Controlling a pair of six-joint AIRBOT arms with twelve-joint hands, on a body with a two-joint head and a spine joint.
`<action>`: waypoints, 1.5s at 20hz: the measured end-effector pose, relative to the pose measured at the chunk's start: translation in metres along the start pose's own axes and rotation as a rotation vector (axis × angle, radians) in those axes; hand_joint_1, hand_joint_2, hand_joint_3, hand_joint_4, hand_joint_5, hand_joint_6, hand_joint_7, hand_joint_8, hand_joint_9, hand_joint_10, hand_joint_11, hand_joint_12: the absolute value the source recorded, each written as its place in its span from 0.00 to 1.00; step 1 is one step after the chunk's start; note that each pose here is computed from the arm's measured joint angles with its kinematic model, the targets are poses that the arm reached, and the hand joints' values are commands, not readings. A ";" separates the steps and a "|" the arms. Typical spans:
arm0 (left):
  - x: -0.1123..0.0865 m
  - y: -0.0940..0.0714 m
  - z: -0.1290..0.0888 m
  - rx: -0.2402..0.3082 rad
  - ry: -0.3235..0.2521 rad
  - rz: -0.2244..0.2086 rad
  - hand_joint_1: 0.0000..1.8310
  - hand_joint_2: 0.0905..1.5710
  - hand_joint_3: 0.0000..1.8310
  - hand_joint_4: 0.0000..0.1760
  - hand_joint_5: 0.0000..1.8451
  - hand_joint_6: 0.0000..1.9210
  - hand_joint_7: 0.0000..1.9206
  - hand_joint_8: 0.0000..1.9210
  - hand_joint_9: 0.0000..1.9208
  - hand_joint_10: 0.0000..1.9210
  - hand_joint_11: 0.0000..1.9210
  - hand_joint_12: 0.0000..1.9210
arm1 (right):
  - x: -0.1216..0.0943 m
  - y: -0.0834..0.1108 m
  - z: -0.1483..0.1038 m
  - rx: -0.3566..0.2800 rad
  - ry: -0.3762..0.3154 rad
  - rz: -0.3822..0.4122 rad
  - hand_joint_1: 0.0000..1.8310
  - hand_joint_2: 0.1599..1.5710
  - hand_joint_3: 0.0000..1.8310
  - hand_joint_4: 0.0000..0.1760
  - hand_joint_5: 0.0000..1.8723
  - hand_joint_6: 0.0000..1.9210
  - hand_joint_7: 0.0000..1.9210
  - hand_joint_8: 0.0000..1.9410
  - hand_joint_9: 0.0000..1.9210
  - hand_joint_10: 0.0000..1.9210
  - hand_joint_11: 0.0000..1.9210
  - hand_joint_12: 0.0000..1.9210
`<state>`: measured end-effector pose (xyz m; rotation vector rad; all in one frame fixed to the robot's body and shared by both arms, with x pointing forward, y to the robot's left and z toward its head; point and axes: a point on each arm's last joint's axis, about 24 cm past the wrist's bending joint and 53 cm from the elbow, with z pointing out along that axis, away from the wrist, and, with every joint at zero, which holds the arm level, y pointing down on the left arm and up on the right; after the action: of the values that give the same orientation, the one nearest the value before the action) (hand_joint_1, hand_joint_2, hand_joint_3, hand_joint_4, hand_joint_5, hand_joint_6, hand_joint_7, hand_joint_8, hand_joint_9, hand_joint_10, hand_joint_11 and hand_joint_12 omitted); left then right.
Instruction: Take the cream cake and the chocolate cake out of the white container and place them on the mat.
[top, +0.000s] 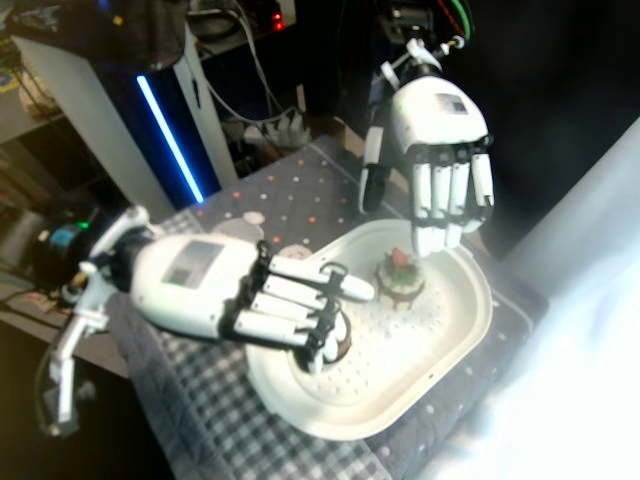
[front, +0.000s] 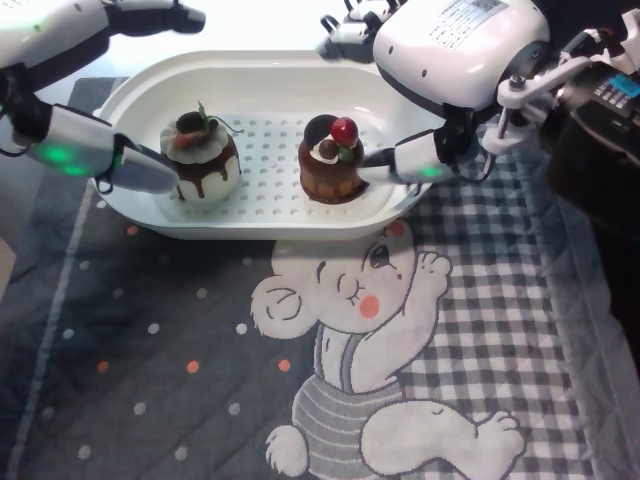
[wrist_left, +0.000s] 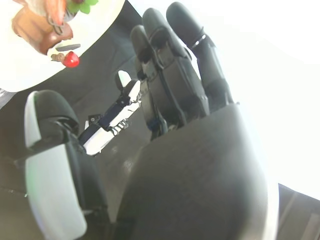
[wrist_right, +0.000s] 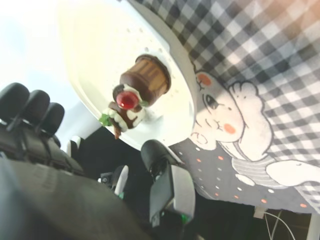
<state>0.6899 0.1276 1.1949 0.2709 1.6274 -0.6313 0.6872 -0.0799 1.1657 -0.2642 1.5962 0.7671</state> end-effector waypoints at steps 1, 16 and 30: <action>0.001 -0.001 0.000 0.001 0.002 -0.003 0.44 0.50 0.01 0.00 0.16 0.01 0.10 0.00 0.11 0.02 0.00 0.56 | 0.003 0.000 0.001 0.002 0.011 0.002 0.45 0.47 0.00 0.00 0.34 0.00 0.19 0.00 0.21 0.10 0.02 0.77; 0.048 0.027 0.027 -0.074 0.140 -0.076 0.43 0.50 0.00 0.00 0.20 0.00 0.23 0.01 0.25 0.05 0.02 0.69 | 0.029 0.010 0.034 0.006 0.078 0.061 0.43 0.48 0.00 0.00 0.29 0.00 0.29 0.00 0.30 0.08 0.08 0.70; 0.076 0.032 0.039 -0.096 0.207 -0.109 0.47 0.57 0.01 0.00 0.24 0.01 0.25 0.00 0.26 0.05 0.01 0.72 | 0.049 0.000 0.040 0.060 0.136 -0.017 0.46 0.49 0.00 0.00 0.34 0.00 0.36 0.01 0.38 0.05 0.14 0.72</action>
<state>0.7265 0.1184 1.1114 0.1821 1.8760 -0.6213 0.7091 -0.0429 1.1196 -0.2905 1.7399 0.6988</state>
